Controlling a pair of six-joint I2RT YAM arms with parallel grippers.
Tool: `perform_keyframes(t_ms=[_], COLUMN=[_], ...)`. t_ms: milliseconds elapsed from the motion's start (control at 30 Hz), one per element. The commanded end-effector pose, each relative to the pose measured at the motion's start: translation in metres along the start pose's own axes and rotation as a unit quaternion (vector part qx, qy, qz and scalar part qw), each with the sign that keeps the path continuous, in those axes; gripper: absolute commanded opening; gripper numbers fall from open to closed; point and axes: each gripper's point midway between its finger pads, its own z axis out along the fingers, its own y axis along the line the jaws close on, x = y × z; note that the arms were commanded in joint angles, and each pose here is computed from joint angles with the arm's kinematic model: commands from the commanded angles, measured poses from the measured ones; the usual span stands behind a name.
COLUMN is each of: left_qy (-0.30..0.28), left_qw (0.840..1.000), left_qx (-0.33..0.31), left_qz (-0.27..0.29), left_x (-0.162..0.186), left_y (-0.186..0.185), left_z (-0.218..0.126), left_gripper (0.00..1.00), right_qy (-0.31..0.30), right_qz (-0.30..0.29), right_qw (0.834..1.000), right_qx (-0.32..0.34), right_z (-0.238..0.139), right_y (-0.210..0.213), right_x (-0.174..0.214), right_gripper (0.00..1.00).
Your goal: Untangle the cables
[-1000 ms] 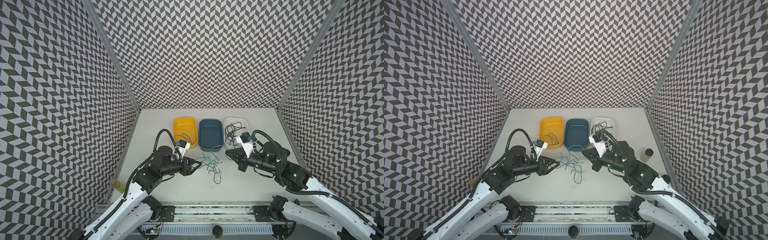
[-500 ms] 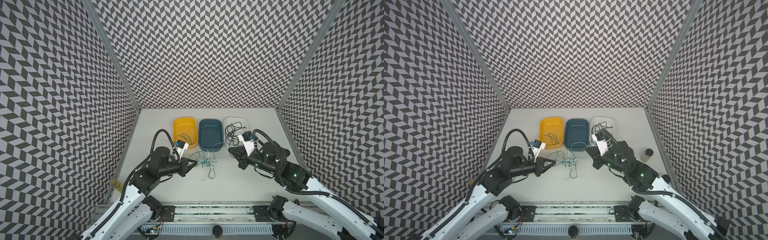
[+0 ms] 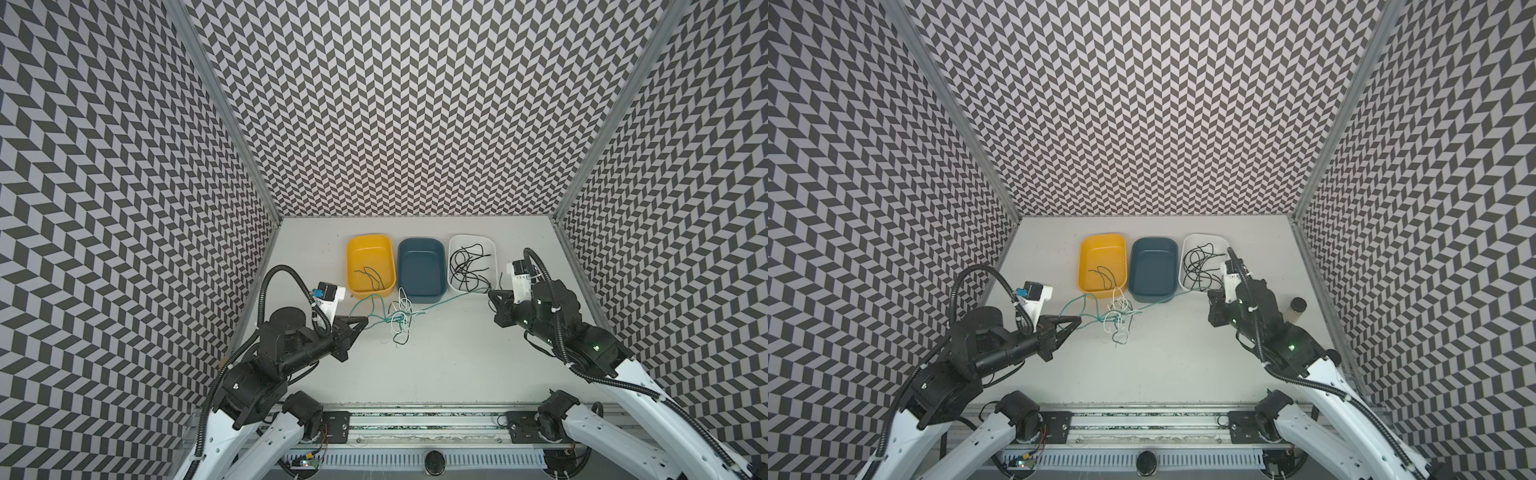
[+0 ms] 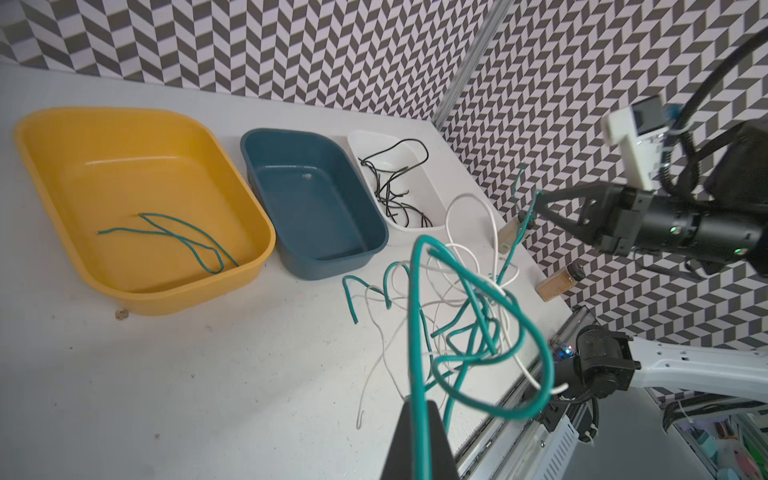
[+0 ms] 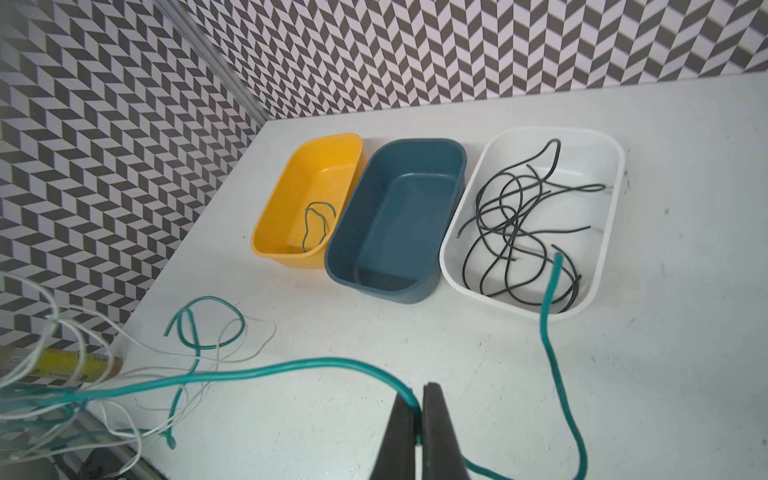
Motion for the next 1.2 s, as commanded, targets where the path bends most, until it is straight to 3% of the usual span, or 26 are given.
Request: perform_keyframes(t_ms=[0,433,500,633,933,1033,1167], left_qy=[-0.004,-0.008,-0.011,0.006,0.012,0.013,0.006], left_qw=[0.998,0.997,0.998,0.999,0.988,0.986,0.985], left_qx=[-0.061,-0.08,-0.06,-0.006,0.081,0.094,0.107], left_qz=[-0.001,0.001,-0.011,-0.051,-0.127,-0.135,-0.134], left_x=[0.002,-0.021,-0.024,-0.023,-0.028,-0.032,-0.042], left_y=[0.014,0.005,-0.001,-0.012,-0.028,-0.032,-0.041], left_z=[-0.02,-0.039,-0.035,-0.013,0.018,0.023,0.022], left_gripper=[0.0,0.0,0.0,0.0,0.0,0.0,0.0], right_qy=[-0.008,0.019,0.028,0.059,0.06,0.052,0.064], right_qz=[0.056,0.084,0.083,0.065,-0.017,-0.035,-0.057], right_qw=[0.995,0.988,0.994,0.992,0.97,0.954,0.946], right_qx=[0.085,0.124,0.069,-0.095,-0.234,-0.292,-0.311], right_z=[-0.003,0.002,0.01,0.016,0.001,-0.008,-0.001], right_y=[-0.045,-0.074,-0.057,0.002,0.077,0.108,0.131], right_x=[0.005,0.022,0.025,0.024,0.035,0.042,0.06], right_gripper=[0.0,0.0,0.04,0.26,0.47,0.49,0.5])
